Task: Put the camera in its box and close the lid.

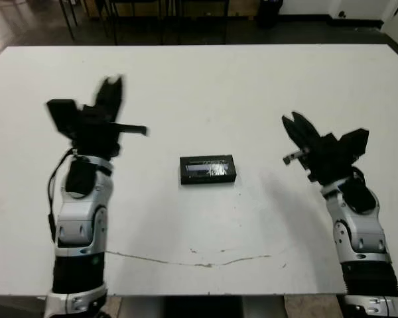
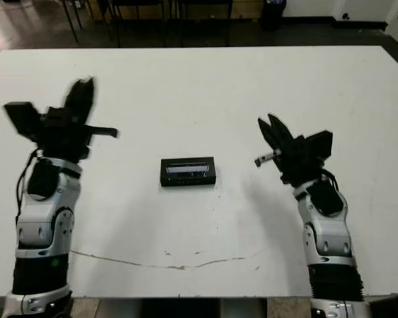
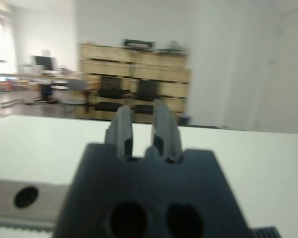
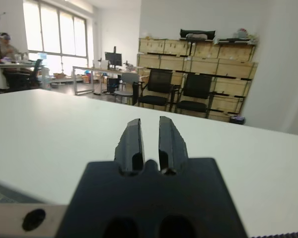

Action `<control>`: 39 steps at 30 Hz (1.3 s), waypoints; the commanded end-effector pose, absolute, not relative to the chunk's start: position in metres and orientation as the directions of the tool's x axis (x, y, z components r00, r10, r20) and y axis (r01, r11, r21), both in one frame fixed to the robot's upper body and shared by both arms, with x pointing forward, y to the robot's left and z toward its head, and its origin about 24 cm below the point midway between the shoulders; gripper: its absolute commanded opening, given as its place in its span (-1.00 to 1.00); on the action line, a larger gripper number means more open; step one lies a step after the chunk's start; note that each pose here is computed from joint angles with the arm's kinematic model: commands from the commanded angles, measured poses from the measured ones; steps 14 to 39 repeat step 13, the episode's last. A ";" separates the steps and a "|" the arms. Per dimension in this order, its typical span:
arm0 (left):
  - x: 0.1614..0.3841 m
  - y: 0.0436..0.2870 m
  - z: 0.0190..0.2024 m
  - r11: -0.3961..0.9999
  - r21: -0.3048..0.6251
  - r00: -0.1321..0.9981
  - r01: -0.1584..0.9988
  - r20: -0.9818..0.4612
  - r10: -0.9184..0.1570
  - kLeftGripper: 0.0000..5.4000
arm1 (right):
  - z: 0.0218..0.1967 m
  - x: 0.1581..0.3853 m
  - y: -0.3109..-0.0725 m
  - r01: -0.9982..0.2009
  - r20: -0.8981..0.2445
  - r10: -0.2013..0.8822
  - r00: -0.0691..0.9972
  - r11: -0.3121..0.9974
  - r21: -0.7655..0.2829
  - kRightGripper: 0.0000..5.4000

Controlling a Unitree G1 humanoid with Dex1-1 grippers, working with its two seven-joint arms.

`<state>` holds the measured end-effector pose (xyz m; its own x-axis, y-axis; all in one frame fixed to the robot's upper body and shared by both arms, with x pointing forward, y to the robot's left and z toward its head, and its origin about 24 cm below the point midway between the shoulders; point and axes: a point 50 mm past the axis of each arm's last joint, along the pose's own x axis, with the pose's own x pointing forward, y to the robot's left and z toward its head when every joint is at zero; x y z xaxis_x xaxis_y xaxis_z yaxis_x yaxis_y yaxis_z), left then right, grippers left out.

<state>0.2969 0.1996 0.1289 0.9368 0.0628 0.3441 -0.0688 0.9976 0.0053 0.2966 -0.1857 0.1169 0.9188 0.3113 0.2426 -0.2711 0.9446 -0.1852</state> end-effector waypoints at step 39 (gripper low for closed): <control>0.310 0.207 0.113 0.992 0.098 0.942 -0.083 0.334 0.046 -0.99 | 0.135 0.328 -0.176 -0.105 0.251 0.179 0.951 0.954 -0.282 -1.00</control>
